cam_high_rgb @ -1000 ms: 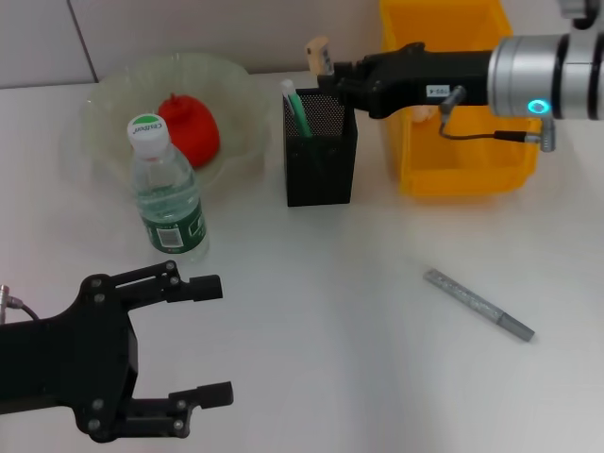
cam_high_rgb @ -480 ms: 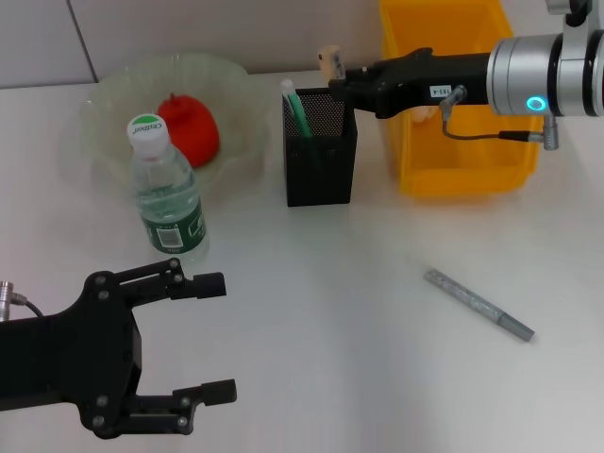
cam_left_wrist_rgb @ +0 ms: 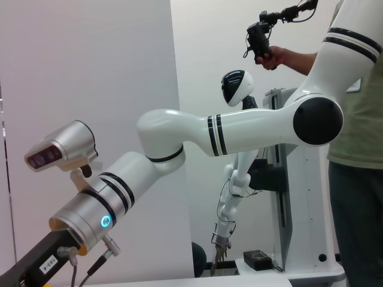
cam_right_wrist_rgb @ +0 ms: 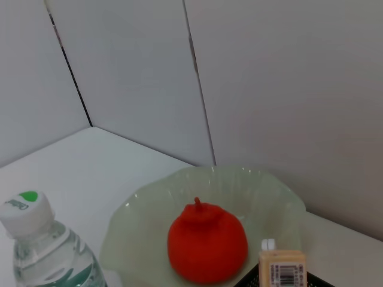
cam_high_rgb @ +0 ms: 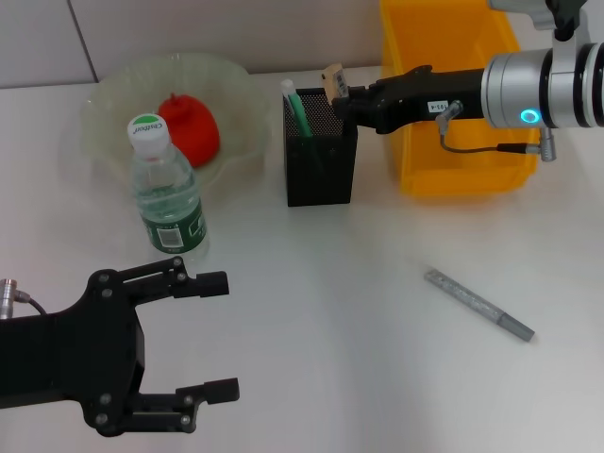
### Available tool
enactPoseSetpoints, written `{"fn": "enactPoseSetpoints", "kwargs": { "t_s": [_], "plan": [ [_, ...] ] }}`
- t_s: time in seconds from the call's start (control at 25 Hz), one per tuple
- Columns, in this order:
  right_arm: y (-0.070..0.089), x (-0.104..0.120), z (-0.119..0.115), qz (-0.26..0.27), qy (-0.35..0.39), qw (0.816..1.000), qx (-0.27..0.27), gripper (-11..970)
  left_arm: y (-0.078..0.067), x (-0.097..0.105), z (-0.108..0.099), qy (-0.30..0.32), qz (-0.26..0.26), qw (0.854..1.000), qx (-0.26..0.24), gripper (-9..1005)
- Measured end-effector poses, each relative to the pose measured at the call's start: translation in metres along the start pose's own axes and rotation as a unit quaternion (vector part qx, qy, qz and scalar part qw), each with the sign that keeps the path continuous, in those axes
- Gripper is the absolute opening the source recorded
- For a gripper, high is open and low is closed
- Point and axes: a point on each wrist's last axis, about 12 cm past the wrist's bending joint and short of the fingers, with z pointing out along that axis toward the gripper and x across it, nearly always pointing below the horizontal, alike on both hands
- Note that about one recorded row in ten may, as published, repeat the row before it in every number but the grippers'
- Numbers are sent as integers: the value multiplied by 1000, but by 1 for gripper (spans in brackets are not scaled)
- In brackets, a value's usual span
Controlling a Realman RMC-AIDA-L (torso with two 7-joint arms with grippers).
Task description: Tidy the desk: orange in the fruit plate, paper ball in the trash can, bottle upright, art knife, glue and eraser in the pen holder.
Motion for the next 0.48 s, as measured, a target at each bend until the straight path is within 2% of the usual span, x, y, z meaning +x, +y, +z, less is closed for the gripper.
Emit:
{"fn": "enactPoseSetpoints", "kwargs": {
  "t_s": [0.48],
  "plan": [
    [-1, 2, 3, 4, 3, 1000, 4, 219, 0, 0, 0, 0, 0, 1000, 0, 801]
  ]
}}
